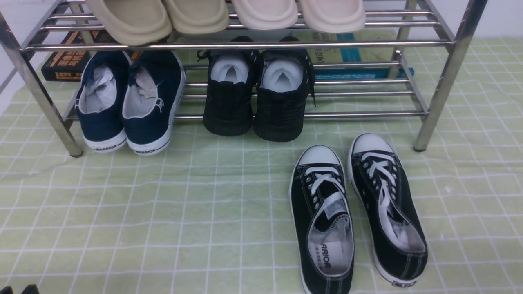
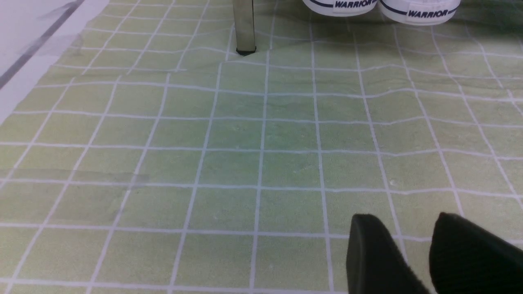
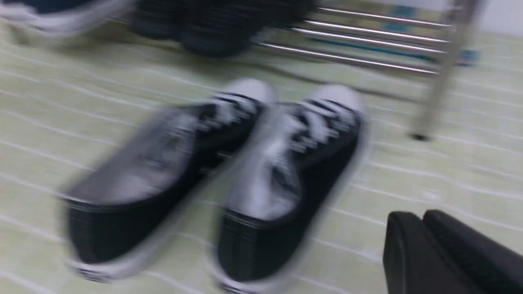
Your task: Take the shoes off the shelf with your hand from the green coffee tablecloth.
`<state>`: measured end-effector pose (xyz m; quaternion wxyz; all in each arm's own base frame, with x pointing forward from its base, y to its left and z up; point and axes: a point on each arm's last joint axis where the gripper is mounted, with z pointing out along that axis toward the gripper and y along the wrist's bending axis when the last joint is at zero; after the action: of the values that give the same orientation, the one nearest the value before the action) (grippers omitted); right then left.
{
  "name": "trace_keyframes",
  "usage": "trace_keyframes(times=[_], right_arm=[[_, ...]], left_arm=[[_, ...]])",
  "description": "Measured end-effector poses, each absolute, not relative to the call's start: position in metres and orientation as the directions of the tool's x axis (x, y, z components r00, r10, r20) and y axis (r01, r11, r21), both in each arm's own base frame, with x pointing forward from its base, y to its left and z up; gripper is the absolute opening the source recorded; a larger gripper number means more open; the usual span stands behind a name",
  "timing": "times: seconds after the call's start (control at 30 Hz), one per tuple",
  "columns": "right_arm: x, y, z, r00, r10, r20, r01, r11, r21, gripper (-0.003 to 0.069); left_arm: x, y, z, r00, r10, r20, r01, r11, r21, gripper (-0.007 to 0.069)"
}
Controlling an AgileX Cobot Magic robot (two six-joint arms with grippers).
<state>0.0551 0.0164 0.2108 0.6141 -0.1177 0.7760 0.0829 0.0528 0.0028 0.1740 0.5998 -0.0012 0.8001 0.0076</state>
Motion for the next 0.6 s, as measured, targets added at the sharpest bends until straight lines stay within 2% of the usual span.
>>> trace_keyframes(times=[0.27,0.6], right_arm=[[0.047,0.002,0.206,-0.246,-0.065,-0.967,-0.067,0.997,-0.050,0.0085],[0.053,0.002,0.176,-0.277,-0.018,-0.961,-0.027,1.000,-0.011,0.0098]], left_arm=[[0.053,0.003,0.174,-0.281,0.007,-0.960,-0.011,1.000,0.011,0.0242],[0.053,0.003,0.174,-0.281,0.007,-0.960,-0.011,1.000,0.011,0.0242]])
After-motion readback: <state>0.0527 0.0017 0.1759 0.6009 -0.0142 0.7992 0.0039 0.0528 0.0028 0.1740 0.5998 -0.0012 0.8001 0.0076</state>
